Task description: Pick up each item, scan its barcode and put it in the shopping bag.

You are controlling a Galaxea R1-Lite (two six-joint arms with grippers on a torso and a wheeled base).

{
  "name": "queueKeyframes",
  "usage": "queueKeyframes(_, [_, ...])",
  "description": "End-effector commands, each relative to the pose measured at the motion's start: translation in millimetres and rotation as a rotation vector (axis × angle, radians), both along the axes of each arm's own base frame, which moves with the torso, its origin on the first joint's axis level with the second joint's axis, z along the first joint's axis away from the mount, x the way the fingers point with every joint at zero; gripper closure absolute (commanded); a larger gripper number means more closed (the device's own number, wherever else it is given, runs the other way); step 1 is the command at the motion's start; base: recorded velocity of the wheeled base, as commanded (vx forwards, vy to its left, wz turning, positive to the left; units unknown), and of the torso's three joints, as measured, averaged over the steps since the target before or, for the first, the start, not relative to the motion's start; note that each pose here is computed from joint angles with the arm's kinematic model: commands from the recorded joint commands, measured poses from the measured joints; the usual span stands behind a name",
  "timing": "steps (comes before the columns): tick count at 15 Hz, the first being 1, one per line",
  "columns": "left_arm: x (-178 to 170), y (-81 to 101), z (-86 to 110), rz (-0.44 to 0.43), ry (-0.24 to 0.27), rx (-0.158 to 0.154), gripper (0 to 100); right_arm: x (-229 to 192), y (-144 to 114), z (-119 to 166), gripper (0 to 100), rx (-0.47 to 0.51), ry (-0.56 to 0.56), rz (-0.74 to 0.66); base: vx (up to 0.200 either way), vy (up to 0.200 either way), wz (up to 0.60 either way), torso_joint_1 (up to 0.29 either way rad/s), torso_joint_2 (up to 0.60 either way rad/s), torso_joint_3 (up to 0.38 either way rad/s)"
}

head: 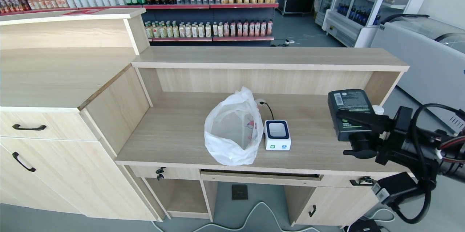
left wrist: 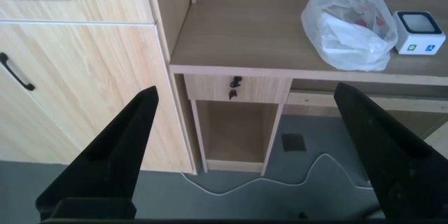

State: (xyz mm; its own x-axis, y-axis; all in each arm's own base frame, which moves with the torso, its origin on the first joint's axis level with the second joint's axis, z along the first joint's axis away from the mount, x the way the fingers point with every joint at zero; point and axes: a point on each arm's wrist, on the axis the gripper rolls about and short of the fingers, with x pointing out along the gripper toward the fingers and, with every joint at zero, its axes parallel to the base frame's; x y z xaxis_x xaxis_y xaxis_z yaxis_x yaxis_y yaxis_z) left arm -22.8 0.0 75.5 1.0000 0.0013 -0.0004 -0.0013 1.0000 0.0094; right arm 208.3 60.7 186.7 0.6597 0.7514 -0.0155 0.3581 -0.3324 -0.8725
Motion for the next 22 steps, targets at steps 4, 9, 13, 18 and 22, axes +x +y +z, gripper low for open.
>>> queueKeyframes(4, [0.0, 0.0, 0.0, 0.000, 0.000, 0.000, 0, -20.3, 56.5, 6.1, 100, -0.189, -0.303, 0.200, 0.000, 0.000, 0.00, 0.000, 0.00, 0.000])
queueKeyframes(9, [0.0, 0.0, 0.0, 0.000, 0.000, 0.000, 0, -22.7, 84.1, 4.5, 100, -0.193, -0.371, 0.367, 0.000, 0.000, 0.00, 0.000, 0.00, 0.000])
queueKeyframes(13, [0.0, 0.0, 0.0, 0.002, 0.000, 0.000, 0, -29.8, 113.5, 0.4, 100, -0.181, -0.368, 0.485, 0.000, 0.000, 0.00, 0.000, 0.00, 0.000])
queueKeyframes(18, [0.0, 0.0, 0.0, 0.002, 0.000, 0.000, 0, -34.2, 111.8, -6.9, 100, -0.192, -0.342, 0.520, 0.000, 0.000, 0.00, 0.000, 0.00, 0.000])
queueKeyframes(22, [0.0, 0.0, 0.0, 0.002, 0.000, 0.000, 0, -35.2, 109.0, -10.8, 100, -0.199, -0.324, 0.523, 0.000, 0.000, 0.00, 0.000, 0.00, 0.000])
